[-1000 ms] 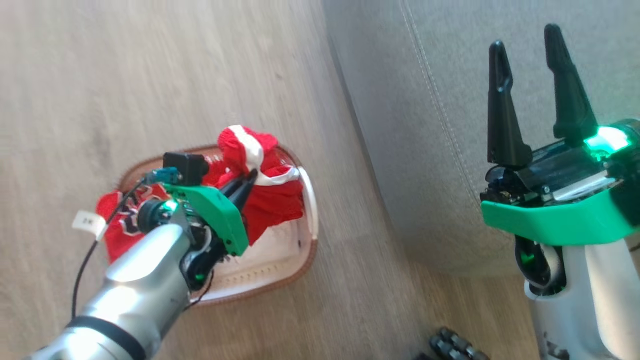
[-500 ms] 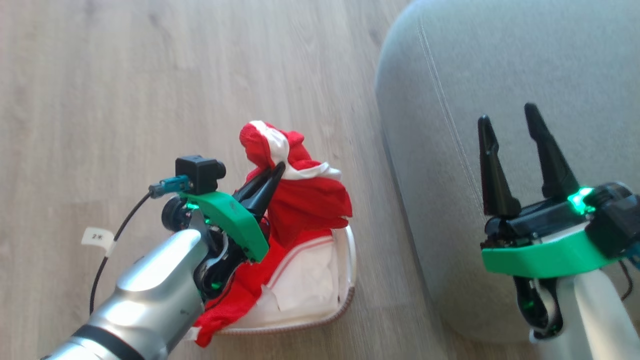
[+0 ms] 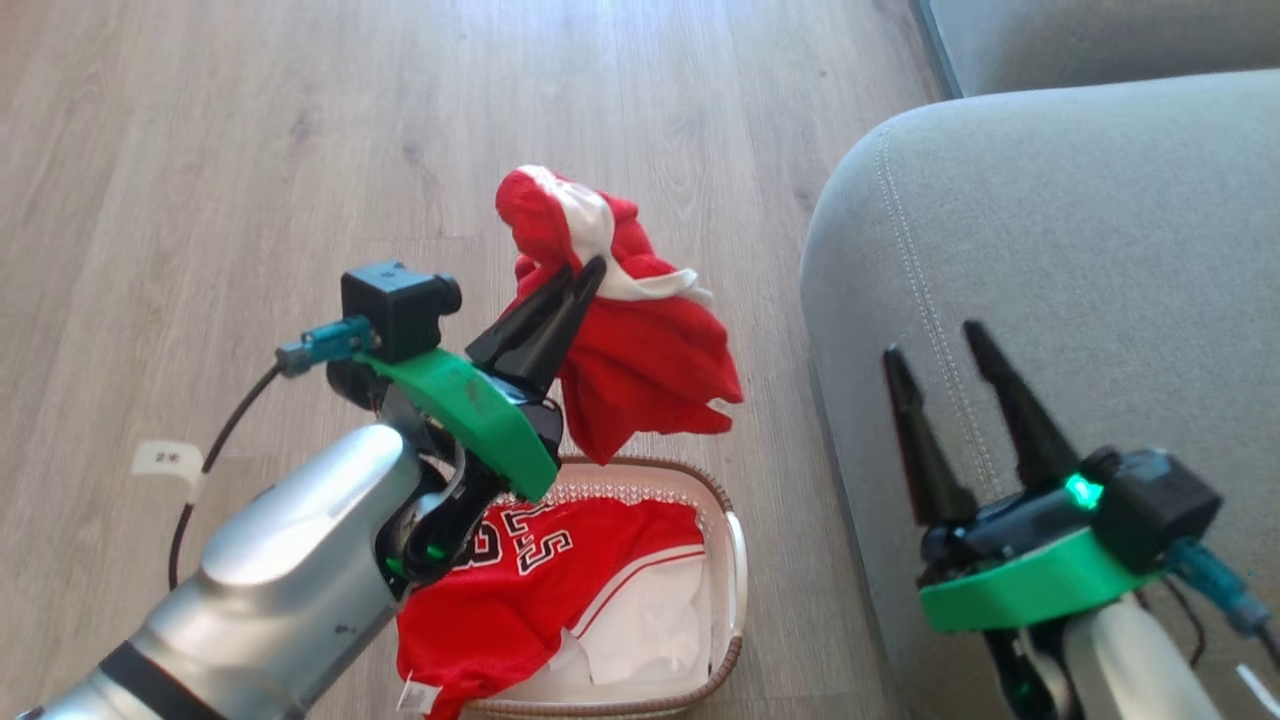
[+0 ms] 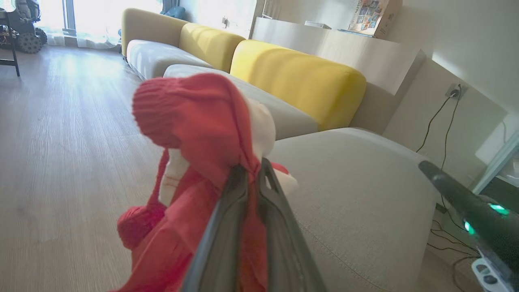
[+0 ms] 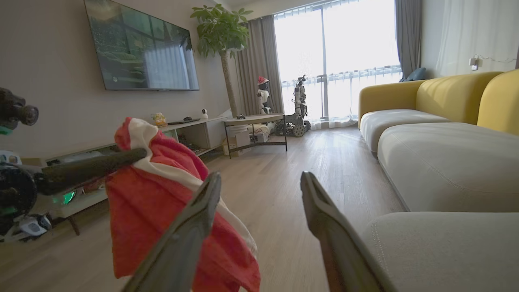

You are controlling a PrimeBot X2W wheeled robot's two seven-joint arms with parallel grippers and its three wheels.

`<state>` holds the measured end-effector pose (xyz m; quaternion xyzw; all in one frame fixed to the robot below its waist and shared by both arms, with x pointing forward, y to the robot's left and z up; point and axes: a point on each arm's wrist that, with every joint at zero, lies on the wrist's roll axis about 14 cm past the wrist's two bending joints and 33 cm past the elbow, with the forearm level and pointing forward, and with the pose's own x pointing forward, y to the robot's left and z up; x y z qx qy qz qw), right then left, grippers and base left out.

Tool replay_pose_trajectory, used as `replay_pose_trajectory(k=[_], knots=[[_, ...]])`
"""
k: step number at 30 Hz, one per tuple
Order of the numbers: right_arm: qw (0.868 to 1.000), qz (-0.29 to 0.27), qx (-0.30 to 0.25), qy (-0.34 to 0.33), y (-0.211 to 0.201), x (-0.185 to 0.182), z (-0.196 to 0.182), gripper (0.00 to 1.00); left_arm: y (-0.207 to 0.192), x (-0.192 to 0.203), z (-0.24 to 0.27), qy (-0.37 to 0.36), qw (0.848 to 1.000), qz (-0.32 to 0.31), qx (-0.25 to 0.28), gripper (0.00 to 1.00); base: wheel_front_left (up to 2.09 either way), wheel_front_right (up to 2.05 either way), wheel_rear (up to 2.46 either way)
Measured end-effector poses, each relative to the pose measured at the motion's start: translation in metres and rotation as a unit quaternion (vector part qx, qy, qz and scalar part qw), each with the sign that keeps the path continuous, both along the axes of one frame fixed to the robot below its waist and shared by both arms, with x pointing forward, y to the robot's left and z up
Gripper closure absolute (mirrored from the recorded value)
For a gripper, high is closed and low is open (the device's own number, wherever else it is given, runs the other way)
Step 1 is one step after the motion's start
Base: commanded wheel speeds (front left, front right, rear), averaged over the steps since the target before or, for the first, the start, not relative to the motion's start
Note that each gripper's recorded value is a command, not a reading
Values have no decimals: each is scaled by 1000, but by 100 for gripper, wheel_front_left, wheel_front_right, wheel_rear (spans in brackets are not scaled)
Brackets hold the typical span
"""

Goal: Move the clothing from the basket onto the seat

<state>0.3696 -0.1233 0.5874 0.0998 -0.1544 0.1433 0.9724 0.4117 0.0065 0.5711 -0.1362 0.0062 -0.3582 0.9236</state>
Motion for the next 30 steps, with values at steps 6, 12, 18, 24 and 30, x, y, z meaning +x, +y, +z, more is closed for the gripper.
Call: replay_pose_trajectory(k=[6, 12, 18, 24, 30], knots=[[999, 26, 9, 27, 16, -4, -16, 0, 0, -3, 26, -23, 1000, 1, -9, 100, 0, 0, 0], [997, 53, -2, 49, 30, -4, -30, 0, -3, -4, 33, -28, 999, -4, -15, 100, 0, 0, 0], [995, 82, -22, 60, 45, -4, -37, 0, -5, -4, 33, -26, 1000, -4, -13, 100, 0, 0, 0], [984, 128, -96, 78, 72, 3, -58, 0, -4, -5, 36, -28, 1000, -5, -13, 100, 0, 0, 0], [975, 145, -142, 87, 85, 17, -72, 0, -6, -8, 45, -35, 999, -10, -19, 100, 0, 0, 0]])
